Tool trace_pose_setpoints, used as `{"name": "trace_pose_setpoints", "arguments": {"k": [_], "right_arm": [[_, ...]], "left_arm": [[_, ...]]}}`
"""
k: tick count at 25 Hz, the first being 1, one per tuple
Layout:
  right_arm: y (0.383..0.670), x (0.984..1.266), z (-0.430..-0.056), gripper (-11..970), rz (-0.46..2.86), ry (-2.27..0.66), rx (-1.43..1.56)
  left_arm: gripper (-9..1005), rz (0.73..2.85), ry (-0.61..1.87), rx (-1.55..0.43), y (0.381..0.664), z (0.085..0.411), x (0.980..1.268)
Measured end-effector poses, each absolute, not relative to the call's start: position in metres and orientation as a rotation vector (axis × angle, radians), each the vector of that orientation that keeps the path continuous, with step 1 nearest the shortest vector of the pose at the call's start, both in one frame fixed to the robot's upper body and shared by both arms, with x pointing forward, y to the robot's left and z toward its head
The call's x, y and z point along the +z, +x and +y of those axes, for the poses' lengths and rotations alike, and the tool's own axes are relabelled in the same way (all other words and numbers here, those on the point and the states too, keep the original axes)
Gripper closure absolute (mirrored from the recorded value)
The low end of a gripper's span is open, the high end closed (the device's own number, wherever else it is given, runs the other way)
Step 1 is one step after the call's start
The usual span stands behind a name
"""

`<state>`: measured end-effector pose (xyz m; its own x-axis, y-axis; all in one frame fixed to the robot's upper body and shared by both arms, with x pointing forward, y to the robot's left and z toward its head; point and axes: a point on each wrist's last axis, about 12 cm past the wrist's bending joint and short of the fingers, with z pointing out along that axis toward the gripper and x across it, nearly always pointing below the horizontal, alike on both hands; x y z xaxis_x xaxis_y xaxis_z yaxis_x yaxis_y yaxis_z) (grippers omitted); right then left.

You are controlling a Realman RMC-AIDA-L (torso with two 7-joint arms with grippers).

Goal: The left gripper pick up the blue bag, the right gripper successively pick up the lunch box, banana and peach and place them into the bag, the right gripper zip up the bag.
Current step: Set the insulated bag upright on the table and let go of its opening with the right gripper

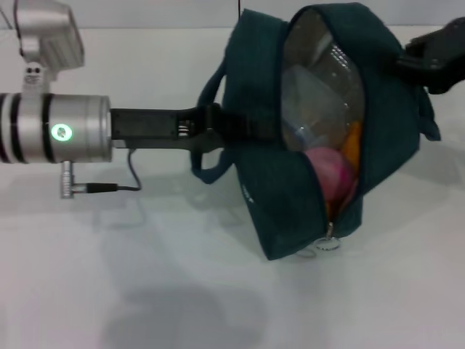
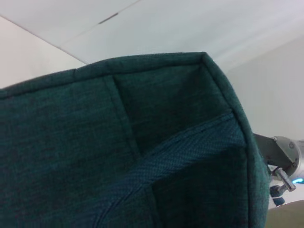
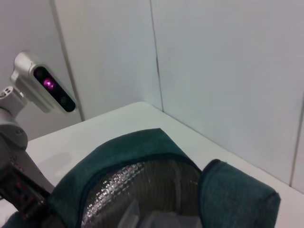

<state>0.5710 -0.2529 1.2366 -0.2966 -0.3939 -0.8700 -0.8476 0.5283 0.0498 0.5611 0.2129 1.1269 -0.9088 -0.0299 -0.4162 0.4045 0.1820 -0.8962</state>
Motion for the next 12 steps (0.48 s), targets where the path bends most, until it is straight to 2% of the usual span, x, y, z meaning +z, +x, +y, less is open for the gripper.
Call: {"name": "trace_pose_setpoints", "arguments": {"k": [5,12], "right_arm": [[0.569,1.225,-0.264,911,1.929,-0.983,0.696],[0.574,1.204,-0.264,911,1.977,-0.963,0.770]], "left_arm": [[955,2.136,0.330,-1.813,0.563,0.197,1.115],[955,2.161,0.302,-1.831,0.561,0.190,1.107]]}}
